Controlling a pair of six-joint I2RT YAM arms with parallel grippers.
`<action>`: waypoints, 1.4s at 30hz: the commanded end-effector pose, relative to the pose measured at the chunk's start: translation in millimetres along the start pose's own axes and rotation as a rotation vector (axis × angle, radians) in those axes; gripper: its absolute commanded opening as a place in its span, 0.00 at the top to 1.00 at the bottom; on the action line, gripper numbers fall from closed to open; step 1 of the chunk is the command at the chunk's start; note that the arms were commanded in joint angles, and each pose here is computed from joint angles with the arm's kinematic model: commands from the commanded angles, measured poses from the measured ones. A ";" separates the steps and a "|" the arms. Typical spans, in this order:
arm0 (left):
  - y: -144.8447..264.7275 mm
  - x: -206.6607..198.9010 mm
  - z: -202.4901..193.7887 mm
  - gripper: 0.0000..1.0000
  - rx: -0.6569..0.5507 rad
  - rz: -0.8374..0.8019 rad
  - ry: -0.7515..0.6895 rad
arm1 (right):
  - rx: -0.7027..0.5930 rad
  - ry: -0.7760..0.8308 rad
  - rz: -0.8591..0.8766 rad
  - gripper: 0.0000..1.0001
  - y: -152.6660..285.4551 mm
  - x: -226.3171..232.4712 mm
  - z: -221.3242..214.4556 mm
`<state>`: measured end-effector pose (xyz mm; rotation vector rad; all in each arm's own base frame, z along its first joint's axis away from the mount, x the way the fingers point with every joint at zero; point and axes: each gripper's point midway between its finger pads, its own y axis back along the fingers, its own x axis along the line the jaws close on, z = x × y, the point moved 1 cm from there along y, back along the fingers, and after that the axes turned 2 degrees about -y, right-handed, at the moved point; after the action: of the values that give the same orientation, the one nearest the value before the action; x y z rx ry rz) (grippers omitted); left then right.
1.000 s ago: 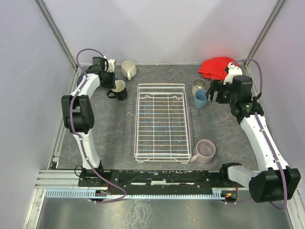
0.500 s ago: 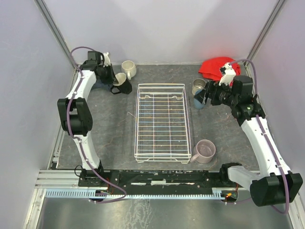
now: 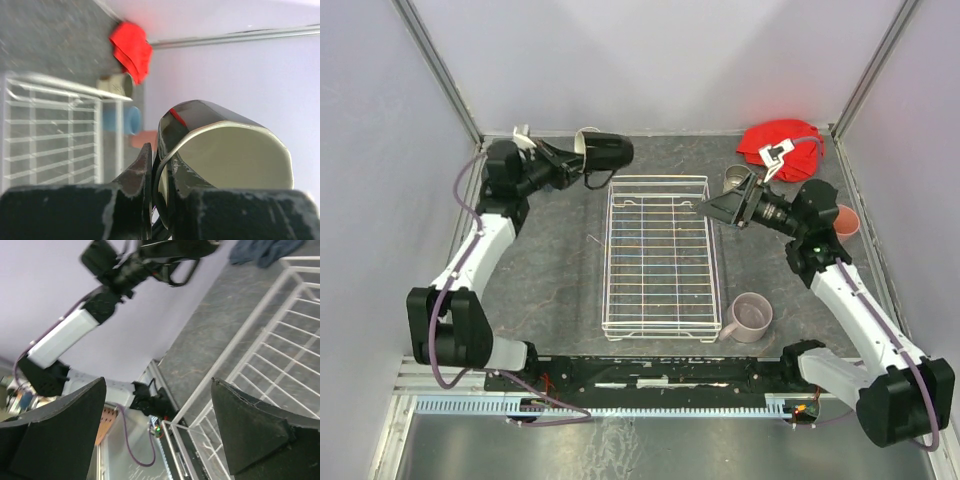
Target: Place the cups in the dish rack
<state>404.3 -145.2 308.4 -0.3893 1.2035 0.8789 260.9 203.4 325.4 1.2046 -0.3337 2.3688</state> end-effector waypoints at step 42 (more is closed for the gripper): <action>39.3 -130.4 -98.7 0.97 -0.009 -0.431 0.565 | -0.062 0.049 0.433 0.26 -120.3 90.1 -29.9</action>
<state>311.8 -247.5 343.8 -0.7843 1.6955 0.5676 246.1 349.2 341.4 1.3051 -0.5201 2.6890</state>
